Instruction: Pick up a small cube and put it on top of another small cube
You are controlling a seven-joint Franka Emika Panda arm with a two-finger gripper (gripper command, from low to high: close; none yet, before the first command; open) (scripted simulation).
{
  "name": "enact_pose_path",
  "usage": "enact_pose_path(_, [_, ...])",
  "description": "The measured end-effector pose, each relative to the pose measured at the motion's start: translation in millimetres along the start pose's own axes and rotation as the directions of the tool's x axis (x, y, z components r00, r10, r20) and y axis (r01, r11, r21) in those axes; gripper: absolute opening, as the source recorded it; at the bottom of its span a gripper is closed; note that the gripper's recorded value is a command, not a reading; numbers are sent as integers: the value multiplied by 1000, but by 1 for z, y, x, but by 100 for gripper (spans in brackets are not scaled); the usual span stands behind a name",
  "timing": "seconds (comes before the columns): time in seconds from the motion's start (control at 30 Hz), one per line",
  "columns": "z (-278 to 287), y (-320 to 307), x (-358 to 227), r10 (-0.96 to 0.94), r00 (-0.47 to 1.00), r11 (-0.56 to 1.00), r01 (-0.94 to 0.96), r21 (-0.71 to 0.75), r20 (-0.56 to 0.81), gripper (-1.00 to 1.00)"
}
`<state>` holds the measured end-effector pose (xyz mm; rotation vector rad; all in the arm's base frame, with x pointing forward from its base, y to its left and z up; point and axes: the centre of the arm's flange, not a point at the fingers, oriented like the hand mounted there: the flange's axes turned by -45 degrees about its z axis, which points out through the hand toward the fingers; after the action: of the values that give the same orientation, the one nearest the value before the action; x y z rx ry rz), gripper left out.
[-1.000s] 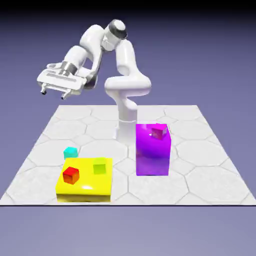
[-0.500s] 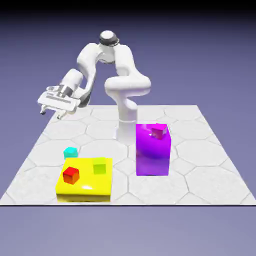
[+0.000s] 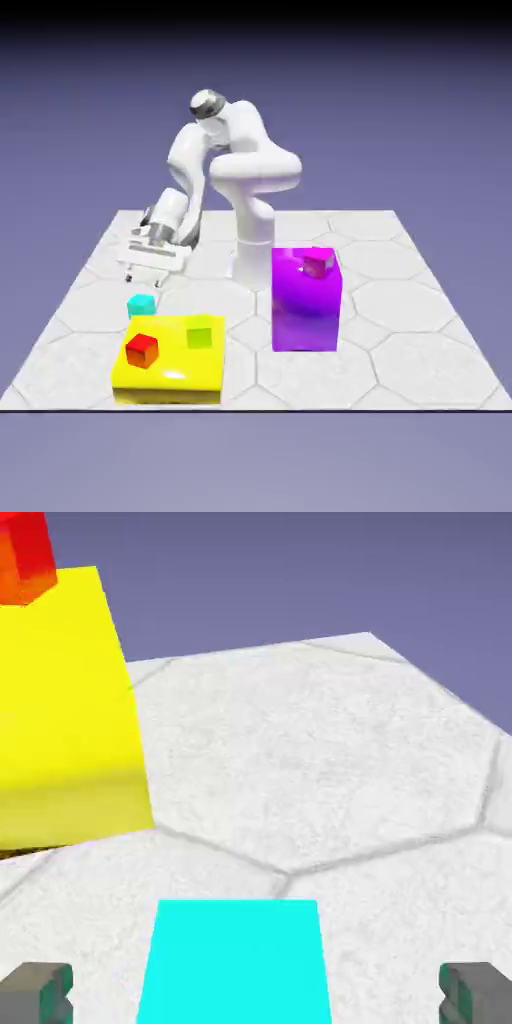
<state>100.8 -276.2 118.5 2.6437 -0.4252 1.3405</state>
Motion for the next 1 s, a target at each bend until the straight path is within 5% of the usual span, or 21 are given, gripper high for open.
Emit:
enact_pose_path(0.1, [34, -2, -9, 1, 1000, 1000, -1, 2, 2, 0])
enact_pose_path(0.13, [38, -3, -10, 2, 1000, 1000, -2, 3, 3, -100])
enact_pose_path(0.4, [-21, -2, 9, 3, 1000, 1000, -3, 4, 10, -100])
enact_pose_path(0.7, [33, -10, 98, 9, 993, 1000, -7, -18, 115, -100])
enact_pose_path(1.0, [84, -80, 204, 11, 996, 999, -7, -45, 84, -100])
